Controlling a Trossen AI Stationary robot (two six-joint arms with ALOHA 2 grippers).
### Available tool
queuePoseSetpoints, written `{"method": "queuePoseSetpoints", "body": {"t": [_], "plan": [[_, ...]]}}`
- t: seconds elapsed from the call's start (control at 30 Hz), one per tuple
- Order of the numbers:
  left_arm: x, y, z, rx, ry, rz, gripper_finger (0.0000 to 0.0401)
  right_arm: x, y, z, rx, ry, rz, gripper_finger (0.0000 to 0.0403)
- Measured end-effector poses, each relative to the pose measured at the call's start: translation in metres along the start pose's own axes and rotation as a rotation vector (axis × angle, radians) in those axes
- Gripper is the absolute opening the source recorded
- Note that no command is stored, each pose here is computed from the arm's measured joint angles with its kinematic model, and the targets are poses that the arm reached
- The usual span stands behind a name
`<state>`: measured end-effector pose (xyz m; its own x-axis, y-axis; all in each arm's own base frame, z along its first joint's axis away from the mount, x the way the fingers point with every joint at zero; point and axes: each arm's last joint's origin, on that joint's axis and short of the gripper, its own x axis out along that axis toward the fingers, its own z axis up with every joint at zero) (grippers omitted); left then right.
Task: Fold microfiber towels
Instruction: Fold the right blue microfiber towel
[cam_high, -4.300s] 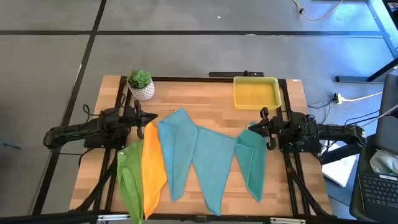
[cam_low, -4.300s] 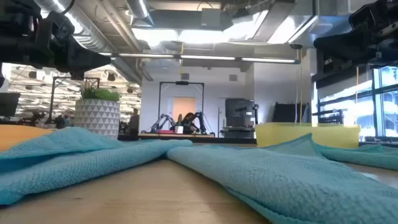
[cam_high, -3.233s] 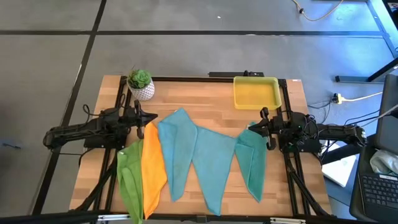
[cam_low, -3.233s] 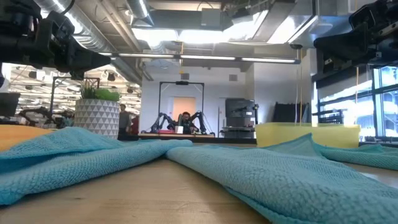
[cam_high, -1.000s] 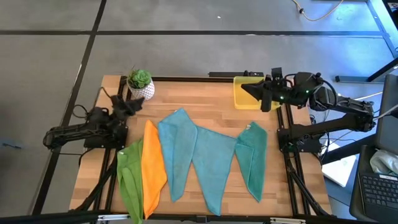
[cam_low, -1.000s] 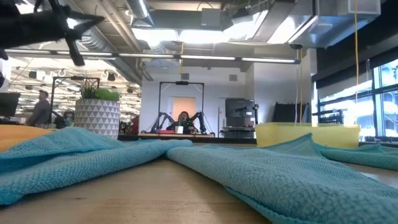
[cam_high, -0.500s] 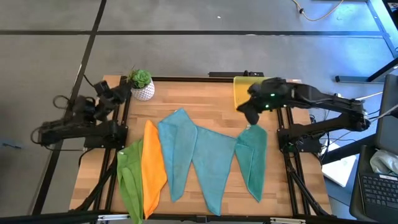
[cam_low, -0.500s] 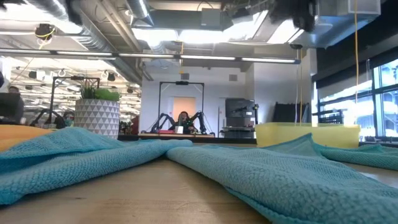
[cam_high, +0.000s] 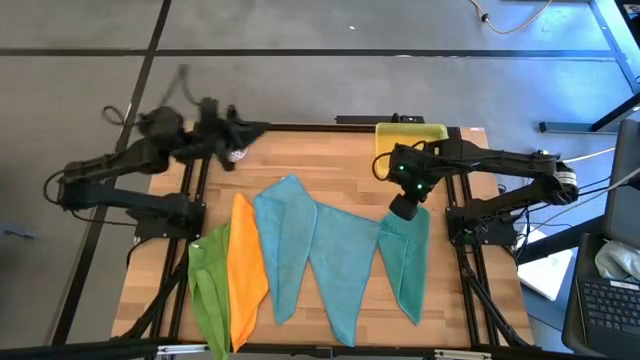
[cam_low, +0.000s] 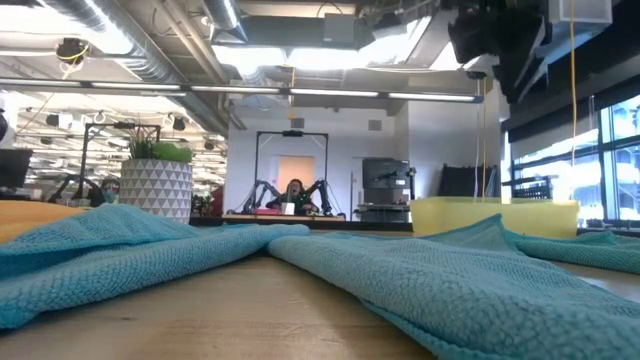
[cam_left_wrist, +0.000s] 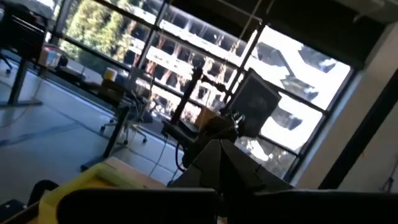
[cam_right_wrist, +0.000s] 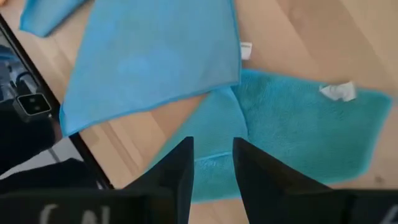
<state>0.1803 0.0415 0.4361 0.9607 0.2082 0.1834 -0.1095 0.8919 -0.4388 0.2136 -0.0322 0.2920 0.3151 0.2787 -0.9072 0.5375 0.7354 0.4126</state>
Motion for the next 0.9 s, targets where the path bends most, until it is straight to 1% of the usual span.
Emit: {"method": "queuePoseSetpoints", "body": {"t": [0.07,0.17,0.27,0.4,0.6,0.77,0.9], "plan": [[0.016,0.0,-0.002,0.009,0.051,-0.022,0.0,0.009,-0.005,-0.002,0.028,0.01,-0.004,0.0114],[0.031,-0.002,-0.001,0.036,0.078,-0.064,0.0,0.024,-0.012,-0.008,0.086,0.025,0.011,0.0114],[0.041,0.0,-0.006,0.052,0.113,-0.075,0.0,0.036,-0.015,-0.015,0.13,0.044,0.044,0.0114],[0.044,0.001,-0.01,0.051,0.13,-0.08,0.0,0.048,-0.011,-0.024,0.144,0.054,0.067,0.0114],[0.045,0.001,-0.01,0.051,0.131,-0.08,0.0,0.068,-0.004,-0.04,0.139,0.1,0.063,0.0114],[0.044,0.002,-0.011,0.05,0.14,-0.077,0.0,0.082,0.001,-0.054,0.083,0.139,0.055,0.0113],[0.044,0.003,-0.013,0.042,0.165,-0.066,0.0,0.085,0.008,-0.061,0.039,0.152,0.05,0.0113]]}}
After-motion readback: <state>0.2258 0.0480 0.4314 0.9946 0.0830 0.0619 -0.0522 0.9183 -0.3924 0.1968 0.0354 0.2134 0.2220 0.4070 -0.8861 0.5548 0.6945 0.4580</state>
